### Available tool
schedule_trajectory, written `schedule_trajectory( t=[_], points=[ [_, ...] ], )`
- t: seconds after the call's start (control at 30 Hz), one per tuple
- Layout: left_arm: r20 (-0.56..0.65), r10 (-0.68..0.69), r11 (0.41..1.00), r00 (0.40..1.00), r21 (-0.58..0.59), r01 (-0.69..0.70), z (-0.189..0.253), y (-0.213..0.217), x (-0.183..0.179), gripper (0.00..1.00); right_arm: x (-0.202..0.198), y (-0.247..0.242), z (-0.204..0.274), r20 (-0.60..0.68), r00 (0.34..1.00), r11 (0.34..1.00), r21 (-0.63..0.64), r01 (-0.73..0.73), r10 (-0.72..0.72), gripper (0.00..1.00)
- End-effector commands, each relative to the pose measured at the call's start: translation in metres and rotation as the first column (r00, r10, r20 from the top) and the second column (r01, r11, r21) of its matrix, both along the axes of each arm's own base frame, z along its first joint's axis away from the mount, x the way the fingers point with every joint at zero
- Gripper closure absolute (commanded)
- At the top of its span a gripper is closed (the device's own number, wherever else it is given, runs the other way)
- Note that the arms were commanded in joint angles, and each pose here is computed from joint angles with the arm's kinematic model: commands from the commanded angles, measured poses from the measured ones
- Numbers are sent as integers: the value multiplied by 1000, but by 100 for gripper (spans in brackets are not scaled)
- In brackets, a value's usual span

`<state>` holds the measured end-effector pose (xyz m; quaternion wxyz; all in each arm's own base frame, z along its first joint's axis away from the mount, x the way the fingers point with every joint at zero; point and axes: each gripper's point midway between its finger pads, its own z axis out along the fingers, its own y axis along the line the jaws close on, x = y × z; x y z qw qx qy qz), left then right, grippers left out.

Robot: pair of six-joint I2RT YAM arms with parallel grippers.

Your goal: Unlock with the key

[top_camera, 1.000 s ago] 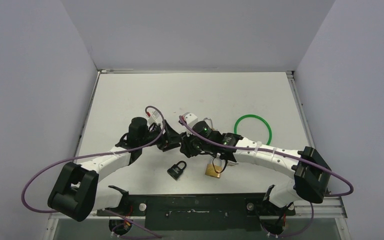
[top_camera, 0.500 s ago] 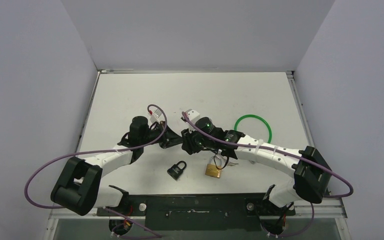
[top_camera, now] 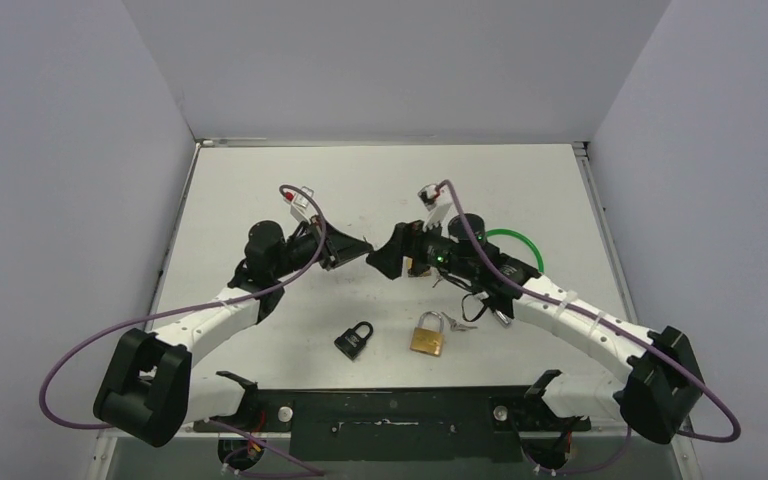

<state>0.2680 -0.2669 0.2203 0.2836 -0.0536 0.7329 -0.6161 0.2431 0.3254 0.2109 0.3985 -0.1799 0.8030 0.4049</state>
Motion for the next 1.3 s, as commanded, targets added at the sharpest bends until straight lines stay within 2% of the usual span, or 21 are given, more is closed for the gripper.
schedule_trajectory(
  t=[0.0, 0.13, 0.3, 0.57, 0.73, 0.93, 1.03, 1.07, 1.1, 1.2, 1.23, 1.27],
  points=[
    [168, 56, 988, 984, -151, -31, 71, 4, 11, 100, 10, -8, 77, 41, 999, 942, 336, -5, -10, 14],
    [181, 55, 974, 982, -226, -13, 95, 5, 9, 100, 14, -16, 92, -6, 1000, 894, 448, 5, -3, 17],
    [198, 51, 960, 979, -279, 6, 117, 5, 8, 100, 10, -8, 98, -28, 998, 870, 493, -33, 54, 23],
    [198, 62, 951, 978, -310, 2, 124, 6, 7, 100, 8, 0, 106, -18, 994, 841, 534, -85, 111, 48],
    [192, 65, 949, 979, -315, -1, 121, 7, 6, 100, 9, 4, 111, -17, 991, 821, 562, -102, 135, 56],
    [193, 75, 947, 978, -321, -10, 122, 8, 7, 100, 9, 7, 112, -18, 987, 809, 575, -119, 158, 81],
    [192, 79, 947, 978, -322, -13, 122, 9, 6, 100, 11, 6, 109, -25, 989, 814, 571, -108, 149, 98],
    [192, 84, 948, 978, -318, -19, 121, 10, 5, 97, 12, 5, 107, -30, 990, 816, 569, -98, 140, 100],
    [183, 93, 951, 979, -307, -33, 117, 10, 8, 87, 14, 3, 106, -33, 991, 820, 565, -89, 130, 100],
    [175, 142, 969, 974, -225, -101, 102, 16, 13, 41, 21, -5, 95, -54, 995, 844, 535, -47, 89, 100],
    [168, 162, 977, 972, -166, -134, 91, 18, 16, 27, 24, -9, 88, -69, 995, 857, 516, -22, 68, 100],
    [165, 189, 980, 968, -93, -176, 80, 22, 20, 18, 28, -14, 82, -80, 996, 869, 495, 2, 43, 100]
  ],
)
